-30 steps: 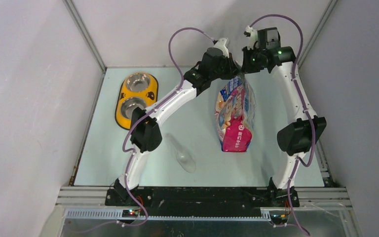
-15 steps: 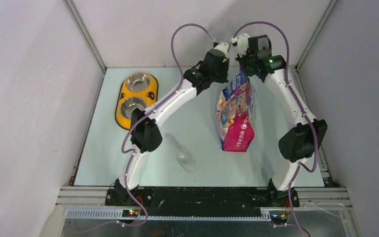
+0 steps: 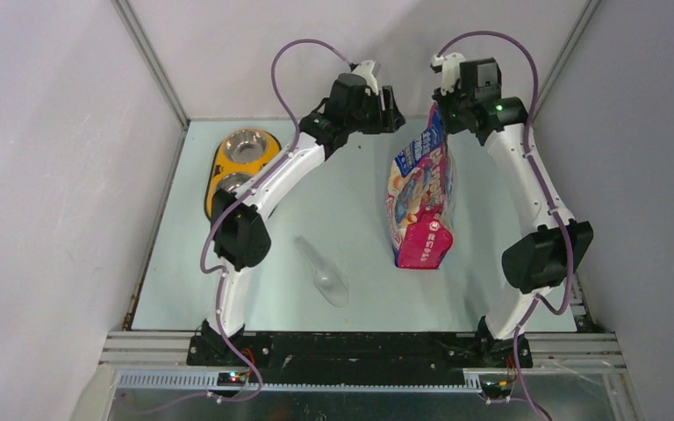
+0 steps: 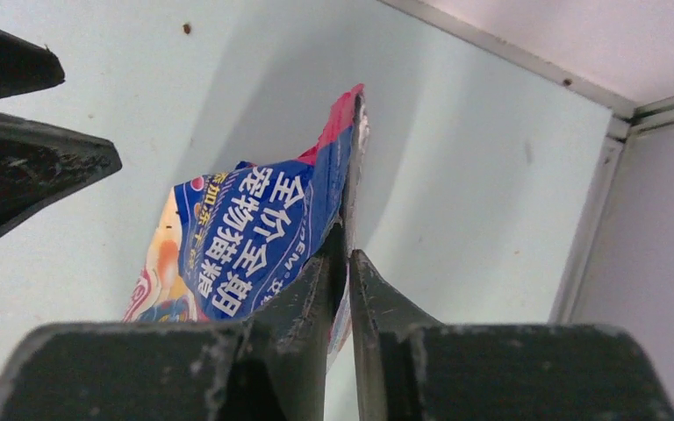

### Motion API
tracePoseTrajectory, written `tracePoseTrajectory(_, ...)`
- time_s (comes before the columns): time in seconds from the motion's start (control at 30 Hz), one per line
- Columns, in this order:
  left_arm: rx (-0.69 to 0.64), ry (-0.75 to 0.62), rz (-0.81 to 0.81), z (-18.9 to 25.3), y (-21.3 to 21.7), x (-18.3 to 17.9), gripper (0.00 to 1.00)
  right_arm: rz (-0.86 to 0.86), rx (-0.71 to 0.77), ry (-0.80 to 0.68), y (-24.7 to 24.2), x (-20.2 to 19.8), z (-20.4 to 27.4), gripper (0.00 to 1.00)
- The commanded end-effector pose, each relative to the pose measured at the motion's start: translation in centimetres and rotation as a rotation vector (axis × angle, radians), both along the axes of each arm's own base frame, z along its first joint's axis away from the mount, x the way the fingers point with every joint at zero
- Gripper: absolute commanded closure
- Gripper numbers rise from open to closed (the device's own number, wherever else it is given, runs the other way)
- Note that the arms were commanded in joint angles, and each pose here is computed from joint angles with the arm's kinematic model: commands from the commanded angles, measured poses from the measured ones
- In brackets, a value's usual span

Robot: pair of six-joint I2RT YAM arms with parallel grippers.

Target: Serve the pet food

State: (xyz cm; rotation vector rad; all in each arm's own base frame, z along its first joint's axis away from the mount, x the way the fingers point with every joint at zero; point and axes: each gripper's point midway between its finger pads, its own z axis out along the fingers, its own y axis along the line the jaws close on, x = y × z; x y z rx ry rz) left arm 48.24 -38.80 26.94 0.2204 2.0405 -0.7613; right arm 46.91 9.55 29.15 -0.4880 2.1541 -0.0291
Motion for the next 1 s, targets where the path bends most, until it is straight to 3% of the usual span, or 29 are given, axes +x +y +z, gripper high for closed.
tracePoseTrajectory(0.0,-0.280,-0.145,-0.112,10.8,-2.6,-2.4,0.32,-0.053,0.206,0.053,-0.1,-1.6,1.1,0.83)
tracePoseTrajectory(0.23,-0.297,-0.118,-0.060,10.2,-5.3,-3.1,0.30,-0.007,0.478,0.220,1.4,-4.5,-0.4,0.84)
tracePoseTrajectory(0.37,-0.302,-0.085,-0.065,9.1,-7.2,-4.0,0.28,0.039,0.611,0.280,2.6,-5.7,-0.1,0.78)
tracePoseTrajectory(0.57,-0.298,-0.069,-0.088,8.3,-8.4,-4.9,0.28,0.017,0.632,0.309,2.5,-7.0,-0.7,0.77)
tracePoseTrajectory(0.7,-0.278,-0.052,-0.086,7.3,-8.5,-5.1,0.34,-0.003,0.618,0.317,2.2,-7.5,-1.3,0.79)
tracePoseTrajectory(0.97,-0.204,-0.030,-0.017,5.2,-7.7,-4.7,0.55,-0.025,0.603,0.302,1.8,-7.0,-1.7,1.00)
